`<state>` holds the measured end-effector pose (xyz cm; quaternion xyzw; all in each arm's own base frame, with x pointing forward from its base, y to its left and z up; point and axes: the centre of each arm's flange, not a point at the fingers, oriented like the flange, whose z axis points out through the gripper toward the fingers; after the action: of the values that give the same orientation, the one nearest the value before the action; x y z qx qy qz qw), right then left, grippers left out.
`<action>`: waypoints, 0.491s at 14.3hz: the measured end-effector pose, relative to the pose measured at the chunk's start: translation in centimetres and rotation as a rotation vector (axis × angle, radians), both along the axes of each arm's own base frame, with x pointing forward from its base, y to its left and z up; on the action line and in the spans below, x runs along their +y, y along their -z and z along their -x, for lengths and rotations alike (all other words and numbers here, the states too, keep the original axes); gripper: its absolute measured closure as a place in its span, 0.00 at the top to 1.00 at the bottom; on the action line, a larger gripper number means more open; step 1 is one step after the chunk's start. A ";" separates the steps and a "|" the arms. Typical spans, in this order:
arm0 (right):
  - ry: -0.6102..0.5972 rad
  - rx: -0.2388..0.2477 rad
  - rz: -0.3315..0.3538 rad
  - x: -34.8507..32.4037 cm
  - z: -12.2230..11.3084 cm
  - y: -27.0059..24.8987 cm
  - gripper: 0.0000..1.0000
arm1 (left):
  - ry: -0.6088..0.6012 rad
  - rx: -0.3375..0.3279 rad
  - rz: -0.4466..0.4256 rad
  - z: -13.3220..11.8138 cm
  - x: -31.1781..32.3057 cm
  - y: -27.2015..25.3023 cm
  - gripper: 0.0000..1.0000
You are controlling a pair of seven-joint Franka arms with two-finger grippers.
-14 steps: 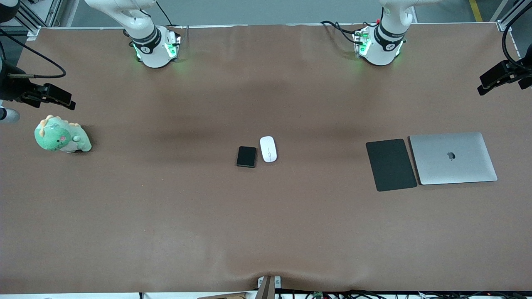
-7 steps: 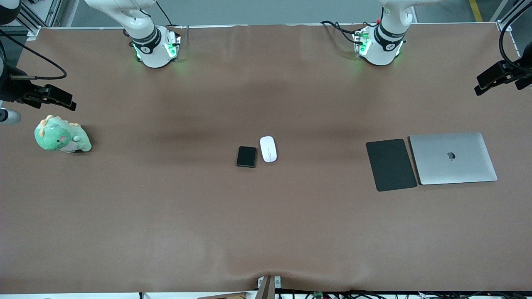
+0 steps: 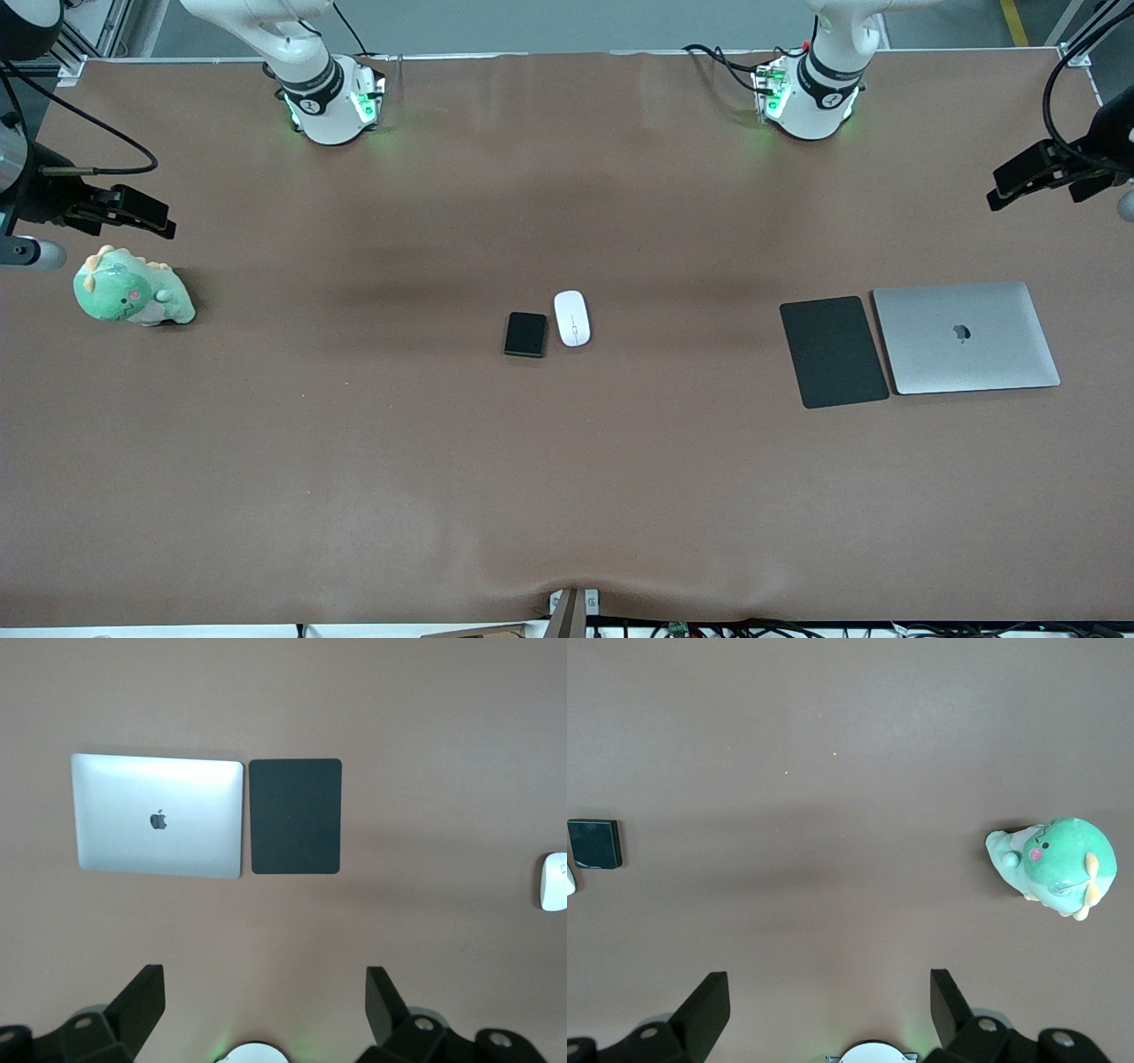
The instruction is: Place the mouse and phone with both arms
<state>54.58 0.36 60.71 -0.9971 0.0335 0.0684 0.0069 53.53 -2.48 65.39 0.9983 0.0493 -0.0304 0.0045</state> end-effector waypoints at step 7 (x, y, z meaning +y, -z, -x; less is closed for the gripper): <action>0.006 0.014 -0.009 0.8 -0.3 0.7 1.00 | -0.050 0.027 -0.005 -2.6 -10.6 5.3 1.00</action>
<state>54.87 1.14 60.01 -0.9964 0.0363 0.0752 0.0116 56.18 -13.12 60.12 0.9963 0.0746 -0.0436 0.0021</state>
